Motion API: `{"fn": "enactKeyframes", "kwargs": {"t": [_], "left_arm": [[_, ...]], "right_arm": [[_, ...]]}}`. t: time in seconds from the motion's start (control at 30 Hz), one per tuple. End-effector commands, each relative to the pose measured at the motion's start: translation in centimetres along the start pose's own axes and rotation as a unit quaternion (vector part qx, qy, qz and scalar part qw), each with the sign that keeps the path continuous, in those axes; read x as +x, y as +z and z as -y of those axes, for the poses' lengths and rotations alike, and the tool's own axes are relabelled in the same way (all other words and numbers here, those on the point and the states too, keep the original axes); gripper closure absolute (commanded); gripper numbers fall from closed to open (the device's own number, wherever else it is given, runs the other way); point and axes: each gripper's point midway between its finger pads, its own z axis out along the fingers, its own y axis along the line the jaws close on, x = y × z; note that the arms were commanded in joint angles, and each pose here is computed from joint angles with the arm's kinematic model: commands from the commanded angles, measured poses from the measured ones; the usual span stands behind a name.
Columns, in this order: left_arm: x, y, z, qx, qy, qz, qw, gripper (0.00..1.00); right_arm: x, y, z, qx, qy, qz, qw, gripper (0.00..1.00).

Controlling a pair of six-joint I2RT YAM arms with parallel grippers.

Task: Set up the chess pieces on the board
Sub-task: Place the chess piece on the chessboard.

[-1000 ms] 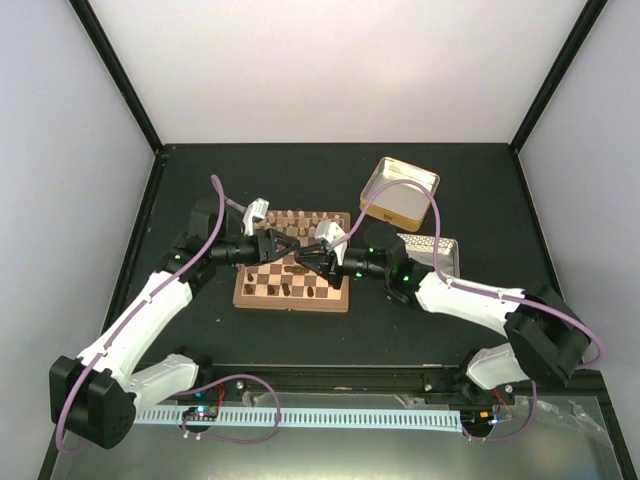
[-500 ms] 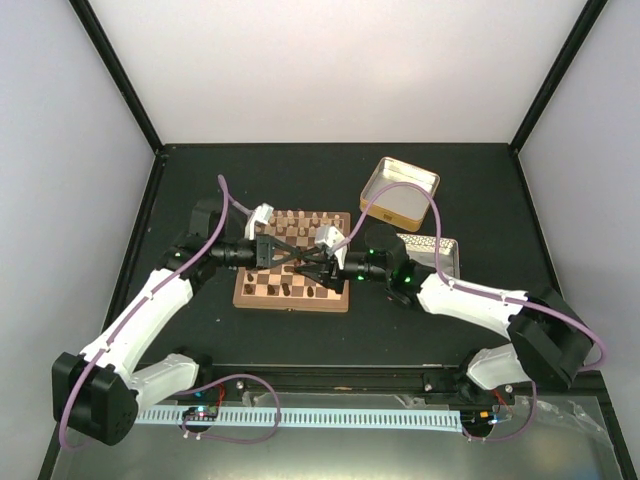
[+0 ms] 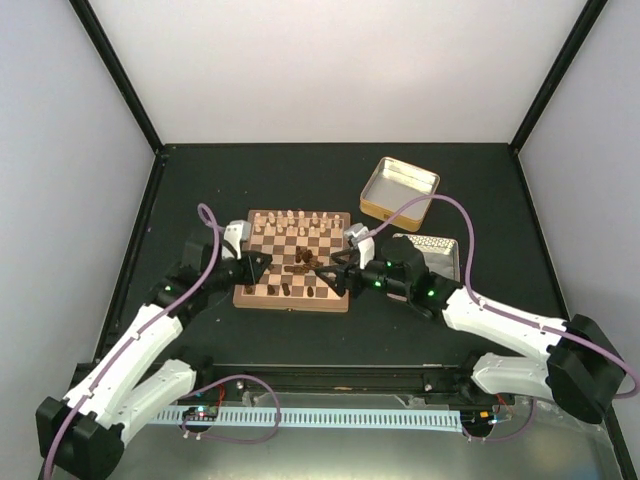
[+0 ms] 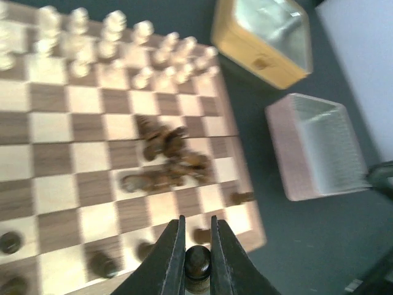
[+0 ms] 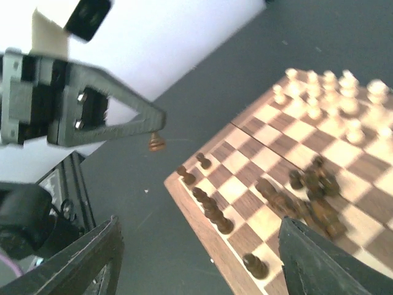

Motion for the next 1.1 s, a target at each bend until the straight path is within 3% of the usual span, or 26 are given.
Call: {"fn": "enactKeyframes", "kwargs": {"t": [0.0, 0.13, 0.47, 1.07], "left_arm": [[0.5, 0.3, -5.2, -0.141, 0.014, 0.041, 0.989, 0.98], [1.5, 1.4, -6.8, -0.178, 0.022, 0.029, 0.983, 0.98], [2.0, 4.8, -9.8, -0.244, 0.033, -0.019, 0.969, 0.99], [3.8, 7.2, -11.7, -0.251, 0.049, -0.04, 0.966, 0.92]], "right_arm": [[1.1, -0.8, 3.1, 0.106, 0.107, -0.031, 0.988, 0.31], [1.5, -1.4, 4.8, 0.161, 0.133, -0.038, 0.977, 0.31], [1.1, -1.4, 5.0, 0.175, 0.118, -0.052, 0.976, 0.31], [1.2, 0.3, 4.5, 0.157, 0.114, -0.081, 0.978, 0.32]]}}
